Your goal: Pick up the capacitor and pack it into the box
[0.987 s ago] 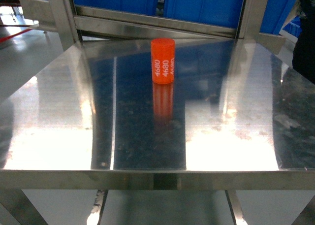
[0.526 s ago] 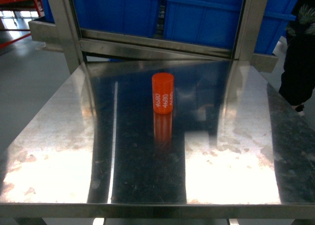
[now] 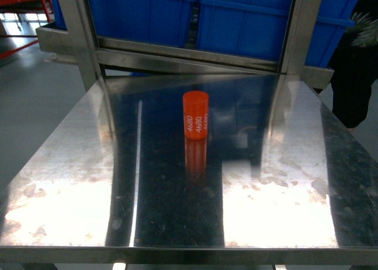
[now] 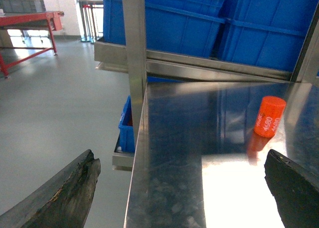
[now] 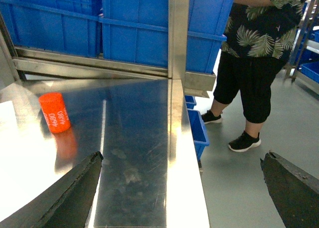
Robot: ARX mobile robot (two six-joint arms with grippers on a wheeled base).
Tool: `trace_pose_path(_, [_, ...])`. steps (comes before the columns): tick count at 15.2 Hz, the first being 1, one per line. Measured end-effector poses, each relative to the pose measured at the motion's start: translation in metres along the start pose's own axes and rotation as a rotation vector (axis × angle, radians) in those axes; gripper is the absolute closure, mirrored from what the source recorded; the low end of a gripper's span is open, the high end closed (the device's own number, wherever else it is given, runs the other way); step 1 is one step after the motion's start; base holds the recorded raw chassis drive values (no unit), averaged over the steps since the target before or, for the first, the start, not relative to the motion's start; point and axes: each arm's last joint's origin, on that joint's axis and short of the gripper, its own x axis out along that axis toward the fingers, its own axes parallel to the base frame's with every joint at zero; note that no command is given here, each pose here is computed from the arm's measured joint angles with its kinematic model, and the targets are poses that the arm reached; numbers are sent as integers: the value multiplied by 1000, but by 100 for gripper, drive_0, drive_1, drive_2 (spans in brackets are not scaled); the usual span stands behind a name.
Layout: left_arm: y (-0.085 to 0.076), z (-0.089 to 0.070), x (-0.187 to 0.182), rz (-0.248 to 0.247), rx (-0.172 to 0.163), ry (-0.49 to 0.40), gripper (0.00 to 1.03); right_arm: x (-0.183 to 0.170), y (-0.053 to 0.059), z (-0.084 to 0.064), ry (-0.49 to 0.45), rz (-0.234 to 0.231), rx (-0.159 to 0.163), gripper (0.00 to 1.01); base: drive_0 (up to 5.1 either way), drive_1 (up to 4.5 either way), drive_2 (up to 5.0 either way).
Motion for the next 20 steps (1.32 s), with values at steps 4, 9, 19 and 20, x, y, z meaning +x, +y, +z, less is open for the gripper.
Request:
trace_pose_path(4, [0,0,0,-2,-2,2,5,0,0,0,0,0,0,3,0,0,0])
trace_pose_path(9, [2,40,89,-278,-81,-66,5,0,0,0,-1,0,0,3,0,0,0])
trace_pose_path(19, [-133,-5,286,-439,-57,148,5,0,0,0,0,0,0,3,0,0,0])
trace_pose_path(20, [-135,-6,292,-439,-57,153,5,0,0,0,0,0,0,3,0,0,0])
